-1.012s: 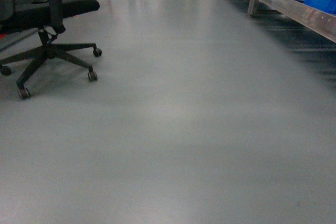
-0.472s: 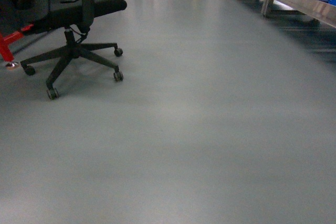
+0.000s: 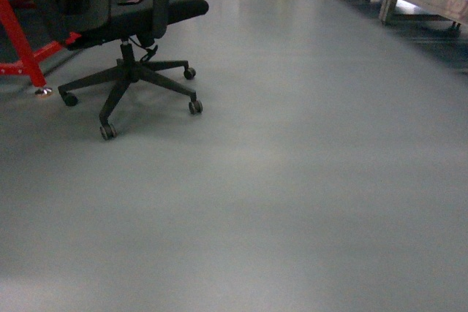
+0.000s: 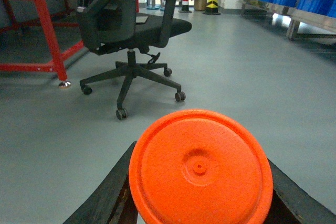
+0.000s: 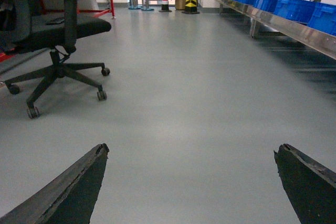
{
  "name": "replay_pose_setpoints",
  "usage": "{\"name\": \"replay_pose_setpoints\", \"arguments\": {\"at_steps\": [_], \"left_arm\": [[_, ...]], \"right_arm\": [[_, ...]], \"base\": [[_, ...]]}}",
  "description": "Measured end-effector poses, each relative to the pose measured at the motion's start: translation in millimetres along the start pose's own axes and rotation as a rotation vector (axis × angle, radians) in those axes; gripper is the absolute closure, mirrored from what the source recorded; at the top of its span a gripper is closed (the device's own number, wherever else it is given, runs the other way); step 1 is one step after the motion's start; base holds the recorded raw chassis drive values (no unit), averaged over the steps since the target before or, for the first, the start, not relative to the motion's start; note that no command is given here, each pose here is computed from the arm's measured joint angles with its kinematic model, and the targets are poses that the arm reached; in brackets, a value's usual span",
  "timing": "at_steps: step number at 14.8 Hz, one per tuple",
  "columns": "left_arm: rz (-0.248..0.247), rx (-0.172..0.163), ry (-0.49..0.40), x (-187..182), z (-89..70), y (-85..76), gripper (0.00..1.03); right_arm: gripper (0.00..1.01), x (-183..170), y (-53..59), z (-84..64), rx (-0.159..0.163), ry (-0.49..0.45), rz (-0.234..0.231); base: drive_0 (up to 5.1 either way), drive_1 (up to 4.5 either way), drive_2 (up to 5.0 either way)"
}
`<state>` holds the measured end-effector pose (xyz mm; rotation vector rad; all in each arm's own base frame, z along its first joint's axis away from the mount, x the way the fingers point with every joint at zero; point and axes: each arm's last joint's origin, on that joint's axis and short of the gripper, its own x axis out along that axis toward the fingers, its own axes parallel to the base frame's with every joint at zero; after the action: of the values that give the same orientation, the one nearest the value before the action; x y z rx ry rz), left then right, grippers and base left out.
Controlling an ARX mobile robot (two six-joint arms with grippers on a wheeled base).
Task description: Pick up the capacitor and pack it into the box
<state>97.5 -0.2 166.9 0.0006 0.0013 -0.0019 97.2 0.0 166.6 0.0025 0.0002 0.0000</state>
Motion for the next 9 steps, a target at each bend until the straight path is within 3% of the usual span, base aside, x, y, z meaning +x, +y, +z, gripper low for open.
{"name": "replay_pose_setpoints", "arguments": {"at_steps": [9], "left_arm": [[0.000,0.000,0.001,0.0,-0.1,0.0,0.58]], "right_arm": [[0.03,0.0,0.0,0.4,0.000,-0.004,0.000]], "base": [[-5.0,2.43,2.4]]}}
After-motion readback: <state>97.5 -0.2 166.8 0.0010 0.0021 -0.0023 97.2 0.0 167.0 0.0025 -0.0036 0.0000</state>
